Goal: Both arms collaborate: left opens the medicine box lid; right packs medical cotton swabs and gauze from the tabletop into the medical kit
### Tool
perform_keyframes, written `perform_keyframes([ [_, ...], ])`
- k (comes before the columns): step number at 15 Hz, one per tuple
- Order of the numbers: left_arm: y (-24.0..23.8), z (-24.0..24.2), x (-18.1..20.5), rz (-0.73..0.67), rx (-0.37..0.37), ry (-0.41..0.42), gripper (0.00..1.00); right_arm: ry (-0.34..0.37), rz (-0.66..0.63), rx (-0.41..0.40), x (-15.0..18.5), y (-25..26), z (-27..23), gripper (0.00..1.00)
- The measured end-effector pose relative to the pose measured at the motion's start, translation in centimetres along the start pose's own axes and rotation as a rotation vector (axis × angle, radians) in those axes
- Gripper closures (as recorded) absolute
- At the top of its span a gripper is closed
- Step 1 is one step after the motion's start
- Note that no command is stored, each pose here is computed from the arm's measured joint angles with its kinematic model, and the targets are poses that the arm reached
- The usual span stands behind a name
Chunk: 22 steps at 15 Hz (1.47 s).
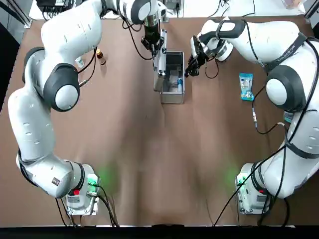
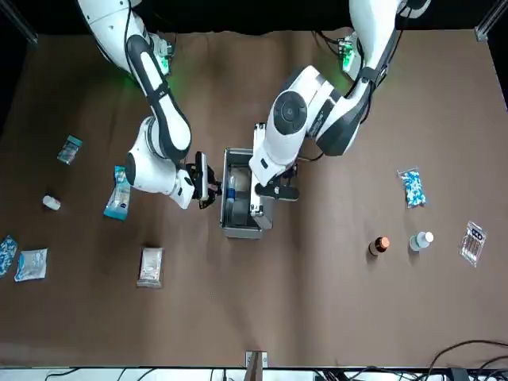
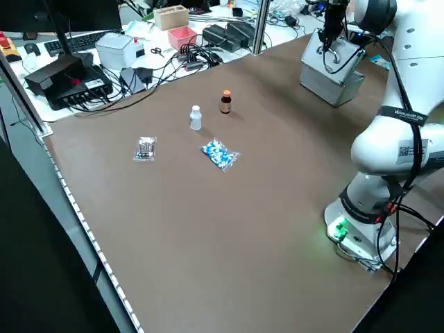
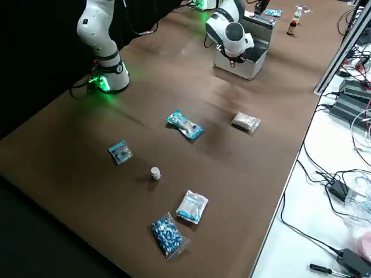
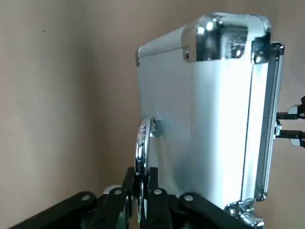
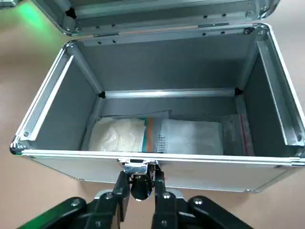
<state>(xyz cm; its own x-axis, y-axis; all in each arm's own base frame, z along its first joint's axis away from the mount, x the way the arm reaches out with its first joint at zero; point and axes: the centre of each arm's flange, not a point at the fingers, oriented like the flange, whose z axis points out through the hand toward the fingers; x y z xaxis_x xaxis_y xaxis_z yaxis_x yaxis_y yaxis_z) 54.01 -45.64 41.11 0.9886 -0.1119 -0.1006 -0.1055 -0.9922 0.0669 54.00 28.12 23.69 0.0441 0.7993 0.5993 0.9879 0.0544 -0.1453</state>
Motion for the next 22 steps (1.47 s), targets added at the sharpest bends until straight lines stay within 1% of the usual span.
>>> perform_keyframes([
  [2, -0.5, 0.0, 0.2, 0.0, 0.001, -0.011, 0.86, 0.001, -0.002, 0.002, 0.0, 0.0, 0.0, 0.74],
  [3, -1.0, 0.2, 0.3, 0.008, 0.011, -0.02, 0.83, 0.002, -0.003, 0.005, 0.0, 0.0, 0.0, 0.74],
  [4, -2.0, 0.2, 0.7, 0.022, 0.03, -0.029, 0.76, 0.003, -0.004, 0.007, 0.0, 0.0, 0.0, 0.74],
  [7, -5.5, -0.4, 2.4, 0.017, 0.04, -0.041, 0.47, 0.003, -0.004, 0.008, 0.0, 0.0, 0.0, 0.74],
  [10, -7.0, -1.7, 3.0, 0.001, 0.036, -0.024, 0.2, 0.003, -0.006, 0.009, -0.1, 0.0, 0.0, 0.74],
  [11, -7.5, -3.1, 3.0, -0.007, 0.03, -0.005, 0.02, 0.003, -0.007, 0.009, -0.1, 0.0, 0.0, 0.74],
  [14, -9.3, -6.0, 3.3, -0.03, 0.017, 0.037, 0.01, 0.003, -0.008, 0.009, -0.1, 0.0, 0.0, 0.74],
  [19, -14.8, -13.8, 3.1, -0.005, -0.002, 0.145, 0.0, 0.004, -0.008, 0.011, -0.1, 0.0, -0.1, 0.73],
  [21, -17.5, -16.2, 2.6, 0.012, 0.01, 0.153, 0.0, 0.005, -0.007, 0.014, -0.1, 0.0, -0.1, 0.73],
  [22, -18.8, -17.2, 2.3, 0.015, 0.017, 0.154, 0.0, 0.01, -0.005, 0.027, -0.2, -0.1, 0.0, 0.67],
])
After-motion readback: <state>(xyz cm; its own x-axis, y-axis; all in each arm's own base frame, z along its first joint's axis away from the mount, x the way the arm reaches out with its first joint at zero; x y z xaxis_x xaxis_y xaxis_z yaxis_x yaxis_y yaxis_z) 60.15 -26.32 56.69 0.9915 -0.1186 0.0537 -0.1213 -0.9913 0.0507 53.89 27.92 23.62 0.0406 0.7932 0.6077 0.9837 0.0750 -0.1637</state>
